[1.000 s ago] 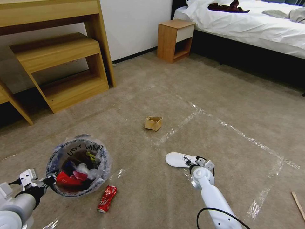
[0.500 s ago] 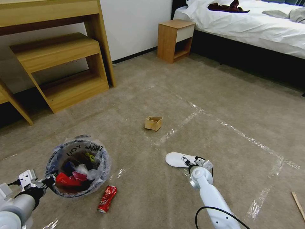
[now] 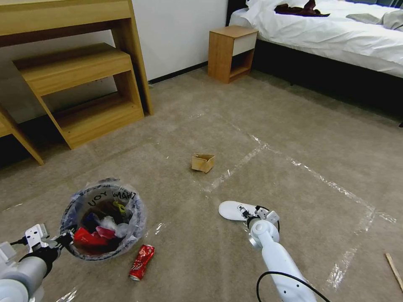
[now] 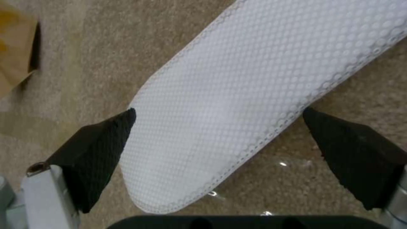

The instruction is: Pick up the trash bin and place the garbage on the floor into it.

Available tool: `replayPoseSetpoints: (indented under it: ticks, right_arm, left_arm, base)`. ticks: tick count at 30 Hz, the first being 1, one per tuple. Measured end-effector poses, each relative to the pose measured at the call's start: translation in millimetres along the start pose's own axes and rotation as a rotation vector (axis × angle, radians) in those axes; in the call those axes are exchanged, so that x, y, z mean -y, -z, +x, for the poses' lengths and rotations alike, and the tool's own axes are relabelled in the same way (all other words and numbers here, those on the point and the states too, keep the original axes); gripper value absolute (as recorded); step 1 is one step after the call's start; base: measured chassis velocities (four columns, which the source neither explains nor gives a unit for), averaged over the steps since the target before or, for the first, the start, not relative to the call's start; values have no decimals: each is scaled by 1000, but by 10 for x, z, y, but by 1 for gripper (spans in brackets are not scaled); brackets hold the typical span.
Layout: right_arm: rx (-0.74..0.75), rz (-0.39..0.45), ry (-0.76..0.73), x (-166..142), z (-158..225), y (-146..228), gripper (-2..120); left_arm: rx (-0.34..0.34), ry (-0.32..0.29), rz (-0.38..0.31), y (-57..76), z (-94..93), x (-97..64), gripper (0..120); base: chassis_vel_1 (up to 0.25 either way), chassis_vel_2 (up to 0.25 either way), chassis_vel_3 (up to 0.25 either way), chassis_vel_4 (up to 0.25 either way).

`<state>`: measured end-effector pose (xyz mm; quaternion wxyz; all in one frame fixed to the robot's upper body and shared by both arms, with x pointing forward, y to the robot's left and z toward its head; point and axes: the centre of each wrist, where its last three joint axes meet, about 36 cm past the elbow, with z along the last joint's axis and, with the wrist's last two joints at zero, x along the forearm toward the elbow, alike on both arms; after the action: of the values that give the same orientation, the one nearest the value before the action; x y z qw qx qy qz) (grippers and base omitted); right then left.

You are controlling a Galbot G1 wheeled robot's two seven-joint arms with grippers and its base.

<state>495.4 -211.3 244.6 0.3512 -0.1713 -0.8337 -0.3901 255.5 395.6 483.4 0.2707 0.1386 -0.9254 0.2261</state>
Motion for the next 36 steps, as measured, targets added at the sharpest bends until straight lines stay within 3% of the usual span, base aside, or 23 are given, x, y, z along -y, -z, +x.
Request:
replayPoseSetpoints:
  ticks: [36]
  right_arm:
    - [4,1,23,-61,-184,-71,100]
  left_arm:
    - [-6,6,-6,-61,44,-8,1]
  base:
    - [0,0,0,0]
